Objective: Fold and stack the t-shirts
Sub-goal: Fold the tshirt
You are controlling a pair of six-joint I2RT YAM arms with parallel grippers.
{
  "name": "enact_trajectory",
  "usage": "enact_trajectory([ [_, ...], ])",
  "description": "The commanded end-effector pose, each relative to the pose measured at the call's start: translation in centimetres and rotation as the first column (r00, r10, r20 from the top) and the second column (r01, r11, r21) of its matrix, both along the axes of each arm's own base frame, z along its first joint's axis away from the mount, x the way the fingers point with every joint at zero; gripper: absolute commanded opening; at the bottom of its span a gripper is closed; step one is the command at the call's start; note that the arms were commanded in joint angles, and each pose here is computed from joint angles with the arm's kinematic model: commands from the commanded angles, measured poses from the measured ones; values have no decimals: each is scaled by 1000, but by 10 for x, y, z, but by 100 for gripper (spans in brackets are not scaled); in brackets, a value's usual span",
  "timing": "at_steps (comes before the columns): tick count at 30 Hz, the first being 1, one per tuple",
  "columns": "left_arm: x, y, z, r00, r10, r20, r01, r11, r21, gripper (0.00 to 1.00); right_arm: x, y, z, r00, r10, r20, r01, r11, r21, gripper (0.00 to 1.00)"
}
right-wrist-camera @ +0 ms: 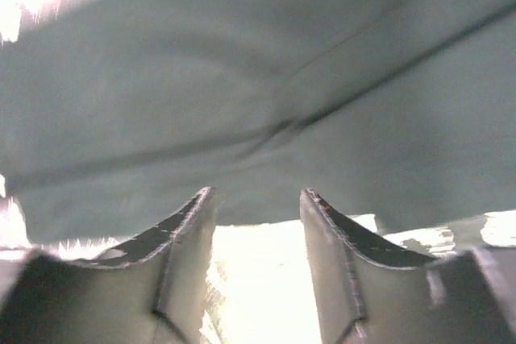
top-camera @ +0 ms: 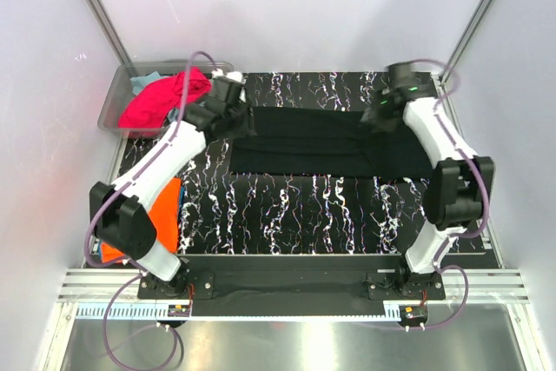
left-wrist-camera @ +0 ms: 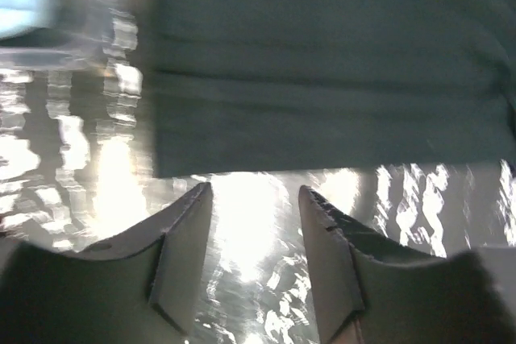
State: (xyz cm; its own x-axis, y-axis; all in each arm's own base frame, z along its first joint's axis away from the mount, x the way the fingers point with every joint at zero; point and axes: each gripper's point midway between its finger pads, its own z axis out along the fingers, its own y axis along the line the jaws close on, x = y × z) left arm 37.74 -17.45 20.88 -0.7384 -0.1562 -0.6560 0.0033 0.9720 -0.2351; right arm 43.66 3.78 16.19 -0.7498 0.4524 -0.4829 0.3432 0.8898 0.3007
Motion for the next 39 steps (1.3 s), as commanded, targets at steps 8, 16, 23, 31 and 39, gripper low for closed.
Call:
enact_trajectory([
  [8,12,-55,-107,968,-156,-195,147,987,-62,35,-36,90,-78,983,118,-138,-118,993,6,28],
  [16,24,-63,-142,956,-140,-258,130,990,-54,34,-40,95,-109,970,135,-201,-146,989,-40,35],
  [23,34,-58,-154,955,-123,-269,118,992,-34,32,-23,83,-127,970,126,-206,-155,979,-130,39],
  [31,31,-51,-170,948,-103,-303,100,995,-23,32,4,76,-131,977,122,-177,-156,969,-189,40],
  [39,34,-50,-160,955,-105,-278,103,994,-20,32,52,66,-129,985,118,-124,-142,969,-201,42],
])
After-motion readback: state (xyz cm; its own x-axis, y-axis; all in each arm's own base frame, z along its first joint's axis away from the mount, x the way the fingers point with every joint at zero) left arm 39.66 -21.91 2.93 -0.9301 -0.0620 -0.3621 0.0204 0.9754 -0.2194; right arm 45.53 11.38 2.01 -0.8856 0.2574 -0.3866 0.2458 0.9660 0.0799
